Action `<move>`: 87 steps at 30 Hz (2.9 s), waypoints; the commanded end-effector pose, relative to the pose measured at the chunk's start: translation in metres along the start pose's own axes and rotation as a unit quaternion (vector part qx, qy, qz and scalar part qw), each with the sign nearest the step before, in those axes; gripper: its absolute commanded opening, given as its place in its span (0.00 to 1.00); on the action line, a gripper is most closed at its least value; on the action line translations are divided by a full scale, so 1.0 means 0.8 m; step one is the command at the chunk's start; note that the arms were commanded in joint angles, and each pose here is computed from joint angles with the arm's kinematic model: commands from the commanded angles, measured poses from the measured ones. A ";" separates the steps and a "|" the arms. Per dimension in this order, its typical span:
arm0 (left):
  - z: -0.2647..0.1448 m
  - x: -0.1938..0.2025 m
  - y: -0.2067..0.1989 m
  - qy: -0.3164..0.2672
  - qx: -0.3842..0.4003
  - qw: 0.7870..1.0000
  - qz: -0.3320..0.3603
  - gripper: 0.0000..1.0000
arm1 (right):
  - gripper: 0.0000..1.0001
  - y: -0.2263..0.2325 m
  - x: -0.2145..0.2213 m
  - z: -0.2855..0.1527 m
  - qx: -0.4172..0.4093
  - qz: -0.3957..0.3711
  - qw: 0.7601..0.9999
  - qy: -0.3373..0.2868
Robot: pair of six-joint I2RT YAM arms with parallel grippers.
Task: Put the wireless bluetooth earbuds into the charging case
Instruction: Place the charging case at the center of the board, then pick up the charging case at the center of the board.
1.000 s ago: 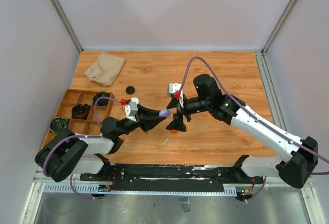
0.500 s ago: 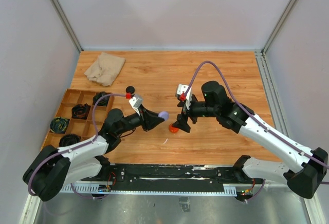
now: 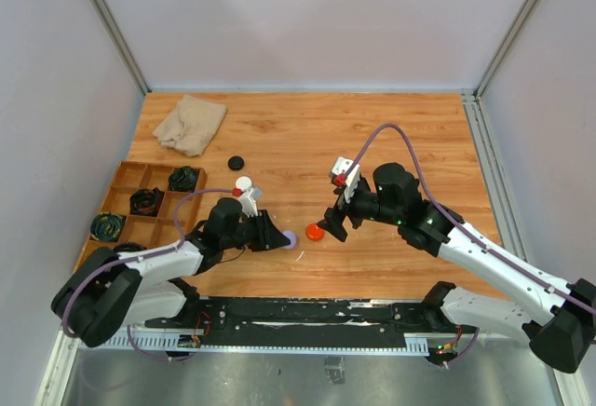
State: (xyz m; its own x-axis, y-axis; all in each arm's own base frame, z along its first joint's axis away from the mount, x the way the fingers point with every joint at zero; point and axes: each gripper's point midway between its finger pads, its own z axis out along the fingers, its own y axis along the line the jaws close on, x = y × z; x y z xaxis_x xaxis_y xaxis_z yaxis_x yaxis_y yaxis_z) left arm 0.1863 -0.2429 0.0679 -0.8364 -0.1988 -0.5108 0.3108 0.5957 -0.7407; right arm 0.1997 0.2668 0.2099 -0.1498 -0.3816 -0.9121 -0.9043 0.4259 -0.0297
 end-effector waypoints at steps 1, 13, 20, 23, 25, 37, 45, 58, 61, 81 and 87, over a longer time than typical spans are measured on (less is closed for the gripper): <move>0.013 0.008 0.018 0.019 -0.039 0.997 -0.063 0.14 | 0.95 -0.008 -0.010 -0.002 0.019 0.001 1.000 -0.024; 0.056 0.019 0.020 0.059 -0.069 0.992 -0.092 0.31 | 0.95 -0.006 -0.011 -0.010 0.023 -0.009 0.999 -0.042; 0.048 0.022 0.032 0.048 -0.100 0.989 -0.097 0.47 | 0.96 -0.005 -0.012 -0.011 0.021 -0.011 0.999 -0.046; 0.040 0.015 0.045 0.040 -0.140 0.986 -0.076 0.53 | 0.96 -0.004 -0.016 -0.012 0.018 -0.011 0.999 -0.050; 0.033 0.009 0.051 0.034 -0.163 0.984 -0.063 0.58 | 0.96 -0.003 -0.016 -0.013 0.018 -0.012 0.998 -0.051; -0.036 -0.090 0.091 -0.062 -0.328 0.942 0.019 0.77 | 0.97 -0.002 -0.020 -0.018 0.017 -0.011 0.998 -0.059; -0.063 -0.160 0.131 -0.102 -0.405 0.908 0.038 0.88 | 0.97 0.000 -0.022 -0.020 0.015 -0.009 0.998 -0.063; -0.031 -0.214 0.185 -0.081 -0.444 0.891 0.040 0.89 | 0.98 0.005 -0.023 -0.018 0.003 -0.007 0.998 -0.066; -0.026 -0.215 0.199 -0.070 -0.454 0.887 0.040 0.88 | 0.99 0.005 -0.023 -0.018 0.002 -0.008 0.998 -0.066; 0.006 -0.205 0.232 -0.028 -0.458 0.888 0.029 0.69 | 0.99 0.005 -0.024 -0.018 0.002 -0.008 0.998 -0.067; 0.012 -0.185 0.221 -0.007 -0.420 0.907 0.038 0.56 | 0.99 0.005 -0.024 -0.018 0.004 -0.004 0.998 -0.066</move>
State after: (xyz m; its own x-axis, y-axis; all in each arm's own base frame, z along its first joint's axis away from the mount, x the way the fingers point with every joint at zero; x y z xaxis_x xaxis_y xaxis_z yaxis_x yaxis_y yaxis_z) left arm 0.3850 -0.1080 0.0219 -0.7834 -0.1646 -0.5993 -0.1485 0.9859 -0.0768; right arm 0.1920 0.2626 0.2269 -0.0881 -0.3044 -0.9485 -0.9052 0.4219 -0.0513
